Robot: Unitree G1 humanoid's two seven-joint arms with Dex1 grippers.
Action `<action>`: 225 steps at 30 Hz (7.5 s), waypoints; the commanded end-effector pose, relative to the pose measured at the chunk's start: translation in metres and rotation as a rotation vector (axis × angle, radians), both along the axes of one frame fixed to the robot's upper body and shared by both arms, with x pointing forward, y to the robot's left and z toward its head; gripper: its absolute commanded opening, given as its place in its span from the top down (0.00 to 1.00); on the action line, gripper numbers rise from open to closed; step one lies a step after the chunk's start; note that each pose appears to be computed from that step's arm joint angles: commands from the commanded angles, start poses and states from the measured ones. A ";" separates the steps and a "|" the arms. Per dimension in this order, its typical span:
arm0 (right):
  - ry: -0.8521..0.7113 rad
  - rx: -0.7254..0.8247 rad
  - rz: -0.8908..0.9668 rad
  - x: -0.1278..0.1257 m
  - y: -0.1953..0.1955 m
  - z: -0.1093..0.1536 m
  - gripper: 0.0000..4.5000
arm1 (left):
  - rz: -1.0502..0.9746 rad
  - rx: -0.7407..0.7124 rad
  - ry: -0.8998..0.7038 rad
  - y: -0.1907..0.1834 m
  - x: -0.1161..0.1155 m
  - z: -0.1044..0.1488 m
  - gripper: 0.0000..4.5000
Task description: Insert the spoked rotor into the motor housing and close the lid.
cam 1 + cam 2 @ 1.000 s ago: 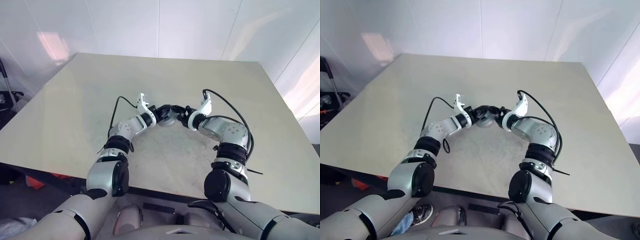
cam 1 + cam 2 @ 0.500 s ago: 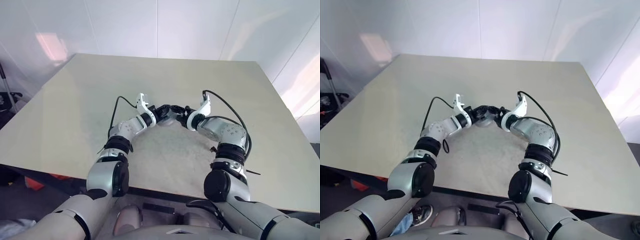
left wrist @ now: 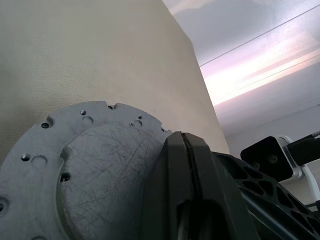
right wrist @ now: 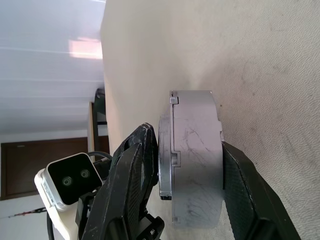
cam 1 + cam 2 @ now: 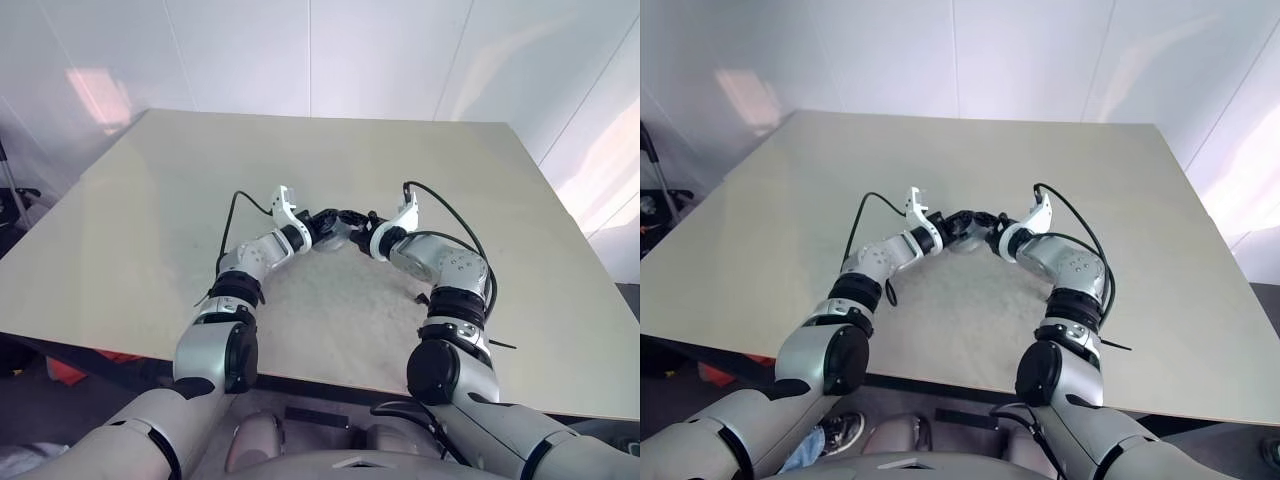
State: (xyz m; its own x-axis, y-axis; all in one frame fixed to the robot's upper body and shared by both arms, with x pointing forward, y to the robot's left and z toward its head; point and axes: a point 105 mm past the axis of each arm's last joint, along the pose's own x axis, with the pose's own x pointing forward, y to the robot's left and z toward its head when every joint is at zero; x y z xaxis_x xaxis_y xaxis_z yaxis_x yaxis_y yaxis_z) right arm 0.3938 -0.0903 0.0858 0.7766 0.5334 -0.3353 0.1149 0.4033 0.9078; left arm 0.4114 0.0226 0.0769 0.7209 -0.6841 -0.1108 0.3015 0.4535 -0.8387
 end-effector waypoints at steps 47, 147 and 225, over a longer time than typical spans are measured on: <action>-0.064 -0.100 -0.026 -0.011 -0.040 -0.004 0.14 | 0.151 -0.156 -0.066 0.056 0.012 0.014 1.00; -0.118 0.059 -0.069 0.009 -0.015 0.021 0.76 | 0.062 -0.068 -0.029 0.046 -0.002 -0.008 1.00; -0.337 0.212 0.053 0.000 0.016 0.095 0.54 | 0.025 -0.559 -0.012 0.059 -0.001 0.050 0.50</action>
State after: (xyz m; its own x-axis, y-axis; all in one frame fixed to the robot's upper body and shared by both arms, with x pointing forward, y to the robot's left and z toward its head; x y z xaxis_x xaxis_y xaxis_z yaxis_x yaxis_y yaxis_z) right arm 0.3919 -0.0694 0.1487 0.7739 0.6312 -0.0512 -0.0906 0.1903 0.9775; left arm 0.4056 0.0787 0.1163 0.7386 -0.6206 0.2633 0.2620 -0.0956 -0.9603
